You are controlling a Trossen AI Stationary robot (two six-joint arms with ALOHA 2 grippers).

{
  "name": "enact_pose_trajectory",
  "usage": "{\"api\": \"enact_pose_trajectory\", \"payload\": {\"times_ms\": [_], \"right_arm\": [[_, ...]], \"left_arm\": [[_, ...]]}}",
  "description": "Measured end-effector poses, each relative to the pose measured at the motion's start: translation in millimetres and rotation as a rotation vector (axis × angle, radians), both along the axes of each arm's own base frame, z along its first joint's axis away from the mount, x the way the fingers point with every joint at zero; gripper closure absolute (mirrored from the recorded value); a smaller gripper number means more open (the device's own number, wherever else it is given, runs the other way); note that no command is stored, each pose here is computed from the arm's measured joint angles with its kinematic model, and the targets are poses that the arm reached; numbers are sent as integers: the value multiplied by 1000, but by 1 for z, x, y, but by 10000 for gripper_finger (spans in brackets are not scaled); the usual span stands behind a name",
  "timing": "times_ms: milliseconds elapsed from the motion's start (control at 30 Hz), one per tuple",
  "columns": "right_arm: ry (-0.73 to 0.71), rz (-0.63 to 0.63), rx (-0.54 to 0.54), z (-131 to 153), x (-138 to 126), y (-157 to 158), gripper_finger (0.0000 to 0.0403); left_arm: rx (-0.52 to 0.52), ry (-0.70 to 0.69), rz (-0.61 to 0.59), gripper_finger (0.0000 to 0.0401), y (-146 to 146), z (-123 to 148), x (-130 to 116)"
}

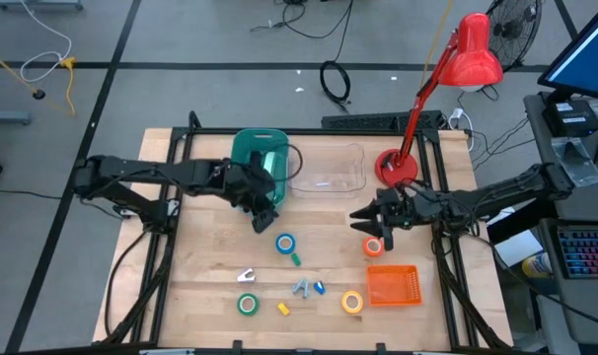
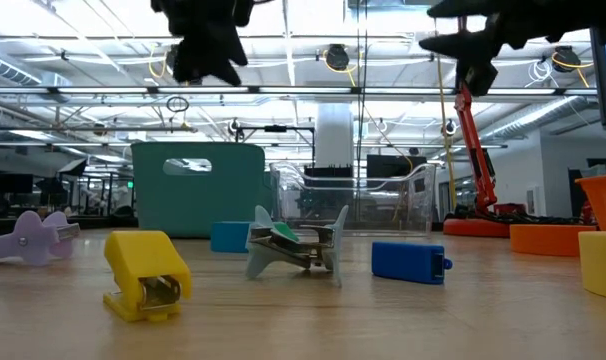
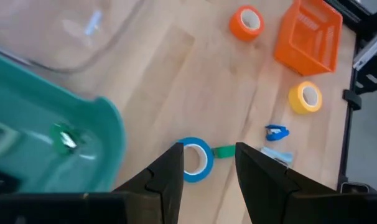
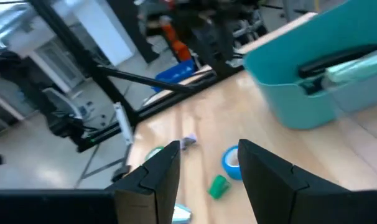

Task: Pick and place Stapler, Stapler remover, tape
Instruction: Put the mini blue stapler into the blue bin

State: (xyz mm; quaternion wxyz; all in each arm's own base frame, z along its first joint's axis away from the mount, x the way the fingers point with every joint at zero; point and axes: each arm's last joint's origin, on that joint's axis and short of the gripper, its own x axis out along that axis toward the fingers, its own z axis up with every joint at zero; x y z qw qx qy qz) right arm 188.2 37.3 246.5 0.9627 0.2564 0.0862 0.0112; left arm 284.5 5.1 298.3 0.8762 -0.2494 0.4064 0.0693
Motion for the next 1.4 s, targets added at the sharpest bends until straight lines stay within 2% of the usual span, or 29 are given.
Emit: {"api": "enact_pose_trajectory", "payload": {"times_ms": [133,267,433,700,1067,1133,1400], "right_arm": [[14,54,9,-1,7,13,248],[51,109,-1,6,22,30,252],[240,192,-20,10,47,49,272],[487,283,65,5,89,70,285],[732,267,188,-10,135,95,285],[813,240,201,-16,138,99,286],[941,143,323,-36,154,121,286]], "left_arm": [[-27,-78,6,256,-5,-15,-6],[-49,-173,20,256,-7,-24,-23],[-57,-265,38,256,-12,-35,-51],[-65,-318,83,256,-15,-46,-90],[-39,-334,35,256,-18,-49,-111],[-25,-328,25,256,-18,-50,-112],[70,-369,-55,256,-17,-45,-116]]}}
